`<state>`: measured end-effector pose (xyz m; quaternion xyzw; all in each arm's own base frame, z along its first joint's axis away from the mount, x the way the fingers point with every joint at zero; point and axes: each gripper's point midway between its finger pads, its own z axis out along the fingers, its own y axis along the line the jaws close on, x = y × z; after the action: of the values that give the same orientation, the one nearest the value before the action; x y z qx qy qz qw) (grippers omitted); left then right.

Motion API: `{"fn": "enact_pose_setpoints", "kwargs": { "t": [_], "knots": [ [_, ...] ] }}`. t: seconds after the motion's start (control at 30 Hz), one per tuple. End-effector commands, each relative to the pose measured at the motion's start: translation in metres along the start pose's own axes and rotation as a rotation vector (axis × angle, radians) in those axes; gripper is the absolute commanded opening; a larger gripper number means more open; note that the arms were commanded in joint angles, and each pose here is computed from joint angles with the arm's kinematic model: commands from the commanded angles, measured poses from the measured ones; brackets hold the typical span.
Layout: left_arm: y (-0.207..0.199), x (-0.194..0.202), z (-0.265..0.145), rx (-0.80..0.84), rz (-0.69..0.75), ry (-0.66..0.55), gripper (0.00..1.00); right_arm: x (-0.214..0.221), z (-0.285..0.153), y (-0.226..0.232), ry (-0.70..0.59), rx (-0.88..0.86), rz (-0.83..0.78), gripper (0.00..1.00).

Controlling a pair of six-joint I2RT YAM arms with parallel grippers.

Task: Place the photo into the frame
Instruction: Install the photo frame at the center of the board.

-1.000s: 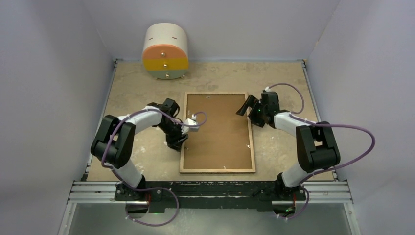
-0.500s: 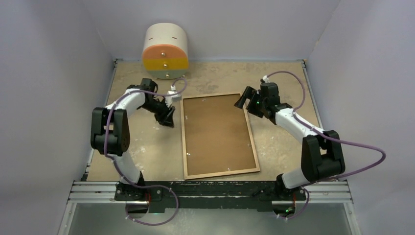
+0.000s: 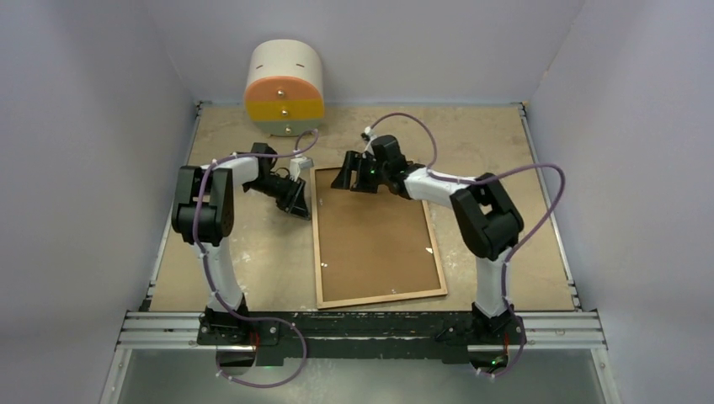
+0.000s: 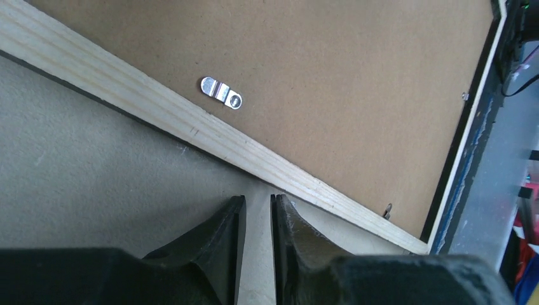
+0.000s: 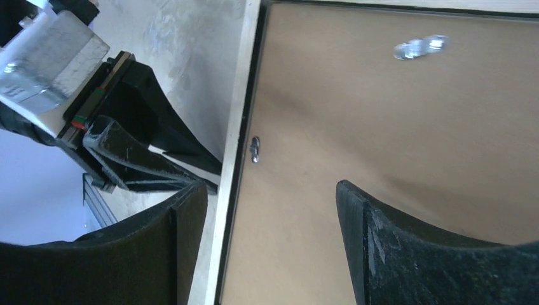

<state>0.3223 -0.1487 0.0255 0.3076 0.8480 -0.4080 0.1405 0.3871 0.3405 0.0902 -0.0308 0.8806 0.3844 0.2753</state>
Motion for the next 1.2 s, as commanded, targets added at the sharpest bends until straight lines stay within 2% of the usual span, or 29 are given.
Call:
{"fn": "enact_pose_setpoints", "kwargs": {
  "t": [0.0,0.27,0.63,1.17],
  "knots": [
    [-0.002,-0.008,0.006,0.056,-0.017,-0.04,0.24,-0.003,0.025,0.048,0.03,-0.152,-0.024,0.75],
    [-0.002,-0.006,0.009,0.091,-0.029,-0.049,0.23,0.023,0.059,0.06,0.12,-0.207,-0.005,0.71],
    [-0.02,-0.008,0.002,0.179,0.019,-0.081,0.35,0.039,0.068,0.057,0.169,-0.215,0.009,0.68],
    [0.013,0.003,0.012,0.038,-0.034,-0.041,0.28,0.055,0.075,0.058,0.229,-0.256,0.024,0.62]
  ]
}}
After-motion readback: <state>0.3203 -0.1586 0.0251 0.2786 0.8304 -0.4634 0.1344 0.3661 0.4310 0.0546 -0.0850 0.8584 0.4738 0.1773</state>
